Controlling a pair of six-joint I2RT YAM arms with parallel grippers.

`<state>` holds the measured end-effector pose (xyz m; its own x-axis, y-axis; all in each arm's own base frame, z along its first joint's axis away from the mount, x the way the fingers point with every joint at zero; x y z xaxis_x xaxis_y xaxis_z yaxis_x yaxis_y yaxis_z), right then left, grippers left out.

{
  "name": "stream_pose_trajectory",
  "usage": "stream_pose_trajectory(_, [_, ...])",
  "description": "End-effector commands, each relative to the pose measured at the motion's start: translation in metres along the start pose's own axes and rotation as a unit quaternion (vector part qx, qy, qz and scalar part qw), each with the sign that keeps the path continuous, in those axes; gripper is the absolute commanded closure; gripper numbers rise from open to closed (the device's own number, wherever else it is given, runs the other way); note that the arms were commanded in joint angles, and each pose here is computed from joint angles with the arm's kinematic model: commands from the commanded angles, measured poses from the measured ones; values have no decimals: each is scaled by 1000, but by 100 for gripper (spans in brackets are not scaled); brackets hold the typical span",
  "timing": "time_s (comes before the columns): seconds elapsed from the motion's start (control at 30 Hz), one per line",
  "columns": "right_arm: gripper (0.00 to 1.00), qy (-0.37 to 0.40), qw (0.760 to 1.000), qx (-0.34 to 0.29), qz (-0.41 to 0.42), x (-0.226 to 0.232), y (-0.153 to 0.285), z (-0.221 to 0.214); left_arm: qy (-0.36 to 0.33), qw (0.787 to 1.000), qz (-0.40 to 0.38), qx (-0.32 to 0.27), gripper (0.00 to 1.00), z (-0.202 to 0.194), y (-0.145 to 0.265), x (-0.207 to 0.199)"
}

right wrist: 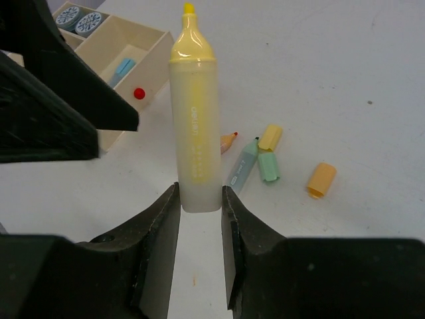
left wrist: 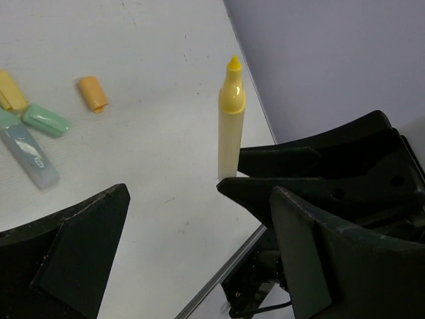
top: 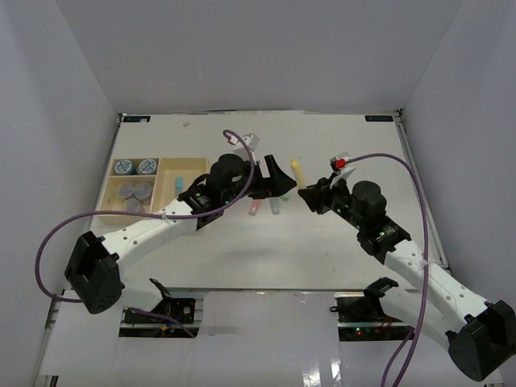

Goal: Sort the stationery into containers
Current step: Pick up the pen from the center of the board.

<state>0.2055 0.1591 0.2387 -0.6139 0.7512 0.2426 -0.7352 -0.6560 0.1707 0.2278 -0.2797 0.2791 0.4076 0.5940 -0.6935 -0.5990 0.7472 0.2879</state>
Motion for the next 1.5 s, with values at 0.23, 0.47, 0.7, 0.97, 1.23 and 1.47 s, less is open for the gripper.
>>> stream_pose_trajectory(0.23, [81,-13,998,-51,33,10,2,7,-7,996,-6,-91,9,6,-50,-34])
stream_pose_trajectory(0.47, [81,-24,997,-58,33,11,2,4,-5,996,-11,-84,29,-2,-65,-31])
stream_pose_trajectory(0.7, [81,-37,997,-59,18,8,0,2,2,997,-15,-73,42,-12,-67,-28])
stream_pose_trajectory(0.97, [81,-48,997,-63,6,6,-1,2,7,998,-24,-59,44,-23,-67,-28])
stream_pose_trajectory(1.23, [80,-55,997,-63,-2,4,0,0,8,998,-34,-55,76,-28,-65,-29])
stream_pose_trajectory(1.47, [52,-49,998,-50,3,6,1,-2,-19,996,-29,-78,87,-17,-52,-28])
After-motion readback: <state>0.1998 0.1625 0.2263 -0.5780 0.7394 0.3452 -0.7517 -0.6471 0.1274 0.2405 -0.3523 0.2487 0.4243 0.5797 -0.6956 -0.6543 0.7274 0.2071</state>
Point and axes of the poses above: each gripper's point midway between its finger pads, its own y axis back along the fingers, its own x axis along the line the jaws close on, z = x × y, the point moved 8 cm from there along y, back along the fingers
